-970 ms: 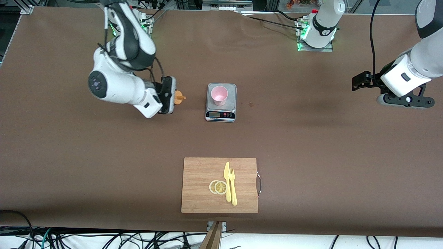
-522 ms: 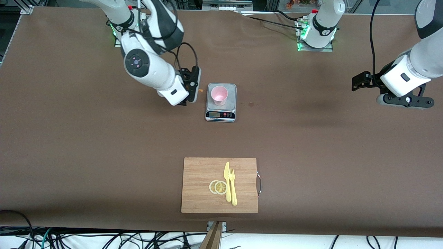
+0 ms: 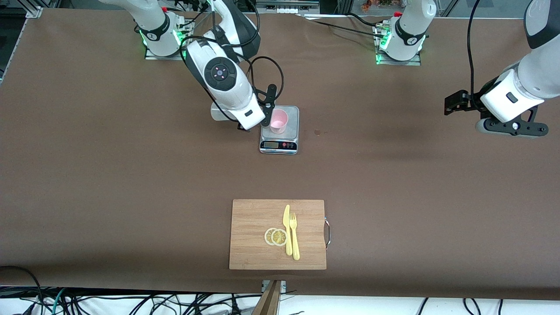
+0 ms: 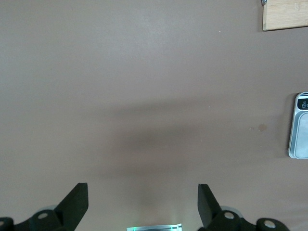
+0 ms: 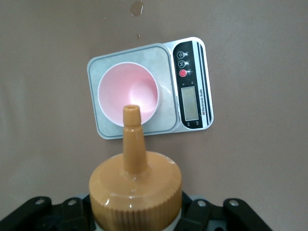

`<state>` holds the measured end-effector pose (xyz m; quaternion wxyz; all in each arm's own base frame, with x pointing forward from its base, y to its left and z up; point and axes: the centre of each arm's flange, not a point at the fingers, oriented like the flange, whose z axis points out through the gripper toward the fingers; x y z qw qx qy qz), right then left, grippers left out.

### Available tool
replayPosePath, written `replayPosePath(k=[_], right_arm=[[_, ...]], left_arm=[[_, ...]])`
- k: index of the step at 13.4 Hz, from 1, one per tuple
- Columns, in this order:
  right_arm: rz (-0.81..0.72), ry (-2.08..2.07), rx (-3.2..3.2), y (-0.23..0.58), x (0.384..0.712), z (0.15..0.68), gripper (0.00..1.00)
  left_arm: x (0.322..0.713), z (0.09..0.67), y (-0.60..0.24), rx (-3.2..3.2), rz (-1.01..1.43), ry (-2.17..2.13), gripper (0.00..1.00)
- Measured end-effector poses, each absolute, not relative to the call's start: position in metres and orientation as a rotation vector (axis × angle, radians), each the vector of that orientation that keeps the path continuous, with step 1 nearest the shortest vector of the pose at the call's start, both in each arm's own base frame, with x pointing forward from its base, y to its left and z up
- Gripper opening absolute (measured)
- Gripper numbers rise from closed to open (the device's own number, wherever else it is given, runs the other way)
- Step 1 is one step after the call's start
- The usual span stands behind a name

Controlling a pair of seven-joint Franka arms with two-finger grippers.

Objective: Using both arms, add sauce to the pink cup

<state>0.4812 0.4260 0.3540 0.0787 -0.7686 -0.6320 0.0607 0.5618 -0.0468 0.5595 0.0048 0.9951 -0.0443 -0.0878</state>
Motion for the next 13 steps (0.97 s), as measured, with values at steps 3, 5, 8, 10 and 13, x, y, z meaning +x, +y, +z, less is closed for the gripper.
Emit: replayPosePath(k=[3, 5, 8, 10, 13], right_arm=[[0.195, -1.914, -2.312, 0.4293, 0.4787, 0.3497, 0.43], [0.199, -1.922, -2.317, 0.4290, 0.4791, 0.3484, 0.43], [0.203, -1.924, -2.318, 0.4288, 0.4790, 0.3478, 0.43], [0.204, -1.925, -2.319, 0.4287, 0.4790, 0.3477, 0.43], [0.215, -1.932, -2.321, 0.4280, 0.4789, 0.3460, 0.43]], left_arm=[[0.5618, 0.5595, -0.0468, 3.117, -0.275, -0.139, 1.00], [0.5617, 0.5595, -0.0468, 3.117, -0.275, -0.139, 1.00], [0.5617, 0.5595, -0.0468, 3.117, -0.276, -0.139, 1.00], [0.5616, 0.5595, -0.0468, 3.117, -0.277, -0.139, 1.00], [0.5615, 0.5594, -0.0468, 3.117, -0.279, -0.139, 1.00]])
